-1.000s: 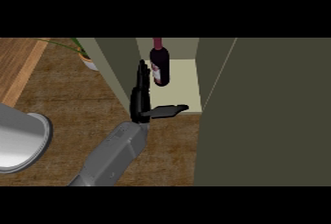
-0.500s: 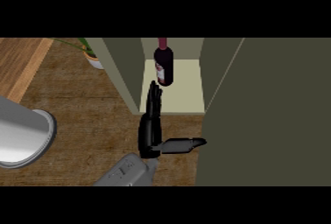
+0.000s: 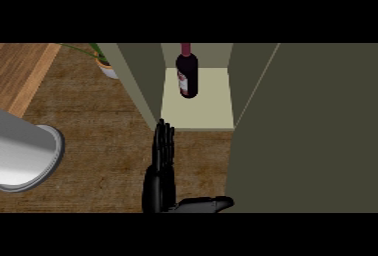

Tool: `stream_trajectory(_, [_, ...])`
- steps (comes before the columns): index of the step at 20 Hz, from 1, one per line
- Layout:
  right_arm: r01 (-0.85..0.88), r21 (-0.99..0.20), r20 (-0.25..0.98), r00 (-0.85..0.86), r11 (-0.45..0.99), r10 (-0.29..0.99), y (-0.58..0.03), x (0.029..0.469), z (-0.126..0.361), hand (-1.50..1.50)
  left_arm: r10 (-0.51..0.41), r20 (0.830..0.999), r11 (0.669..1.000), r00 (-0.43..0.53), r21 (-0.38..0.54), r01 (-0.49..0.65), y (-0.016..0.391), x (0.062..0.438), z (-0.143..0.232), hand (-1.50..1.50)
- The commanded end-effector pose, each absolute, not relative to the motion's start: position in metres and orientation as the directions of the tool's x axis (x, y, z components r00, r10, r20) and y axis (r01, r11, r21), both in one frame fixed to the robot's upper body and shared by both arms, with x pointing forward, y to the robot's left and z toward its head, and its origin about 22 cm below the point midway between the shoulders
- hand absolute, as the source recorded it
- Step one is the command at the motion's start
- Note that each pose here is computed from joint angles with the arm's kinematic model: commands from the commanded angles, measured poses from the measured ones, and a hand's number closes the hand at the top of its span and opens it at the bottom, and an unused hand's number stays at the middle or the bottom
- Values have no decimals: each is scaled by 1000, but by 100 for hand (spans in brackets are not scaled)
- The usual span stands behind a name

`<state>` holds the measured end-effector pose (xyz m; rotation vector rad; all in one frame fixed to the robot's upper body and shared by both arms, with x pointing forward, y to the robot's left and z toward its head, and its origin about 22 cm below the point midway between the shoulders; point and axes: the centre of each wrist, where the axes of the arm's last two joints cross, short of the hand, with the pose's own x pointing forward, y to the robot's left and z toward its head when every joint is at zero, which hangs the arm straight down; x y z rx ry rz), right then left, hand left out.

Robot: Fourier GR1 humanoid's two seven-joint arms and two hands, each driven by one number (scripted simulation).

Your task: Pick up the wine, place it into the cabinet and close the cabinet

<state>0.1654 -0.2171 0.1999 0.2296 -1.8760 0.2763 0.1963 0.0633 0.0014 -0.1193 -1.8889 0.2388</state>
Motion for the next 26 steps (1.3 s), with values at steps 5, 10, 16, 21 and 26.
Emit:
stream_trajectory(5, [-369,-53,943,-323,928,-75,-221,145,190,-150,227,906,971,-357,-239,11,110,169,14,-150])
stream_trajectory(10, [-452,-60,959,-275,890,-75,-224,151,194,150,251,903,968,-350,-245,62,132,138,34,-150])
stream_trajectory(16, [-470,-147,953,-302,870,-2,-222,133,203,150,247,905,969,-346,-219,118,157,128,48,-150])
stream_trajectory(21, [-544,-79,972,-229,836,-58,-217,134,194,150,252,903,968,-347,-230,104,177,114,56,-150])
stream_trajectory(26, [-610,23,989,-101,792,-106,-202,125,183,150,229,899,973,-373,-219,70,200,121,57,-150])
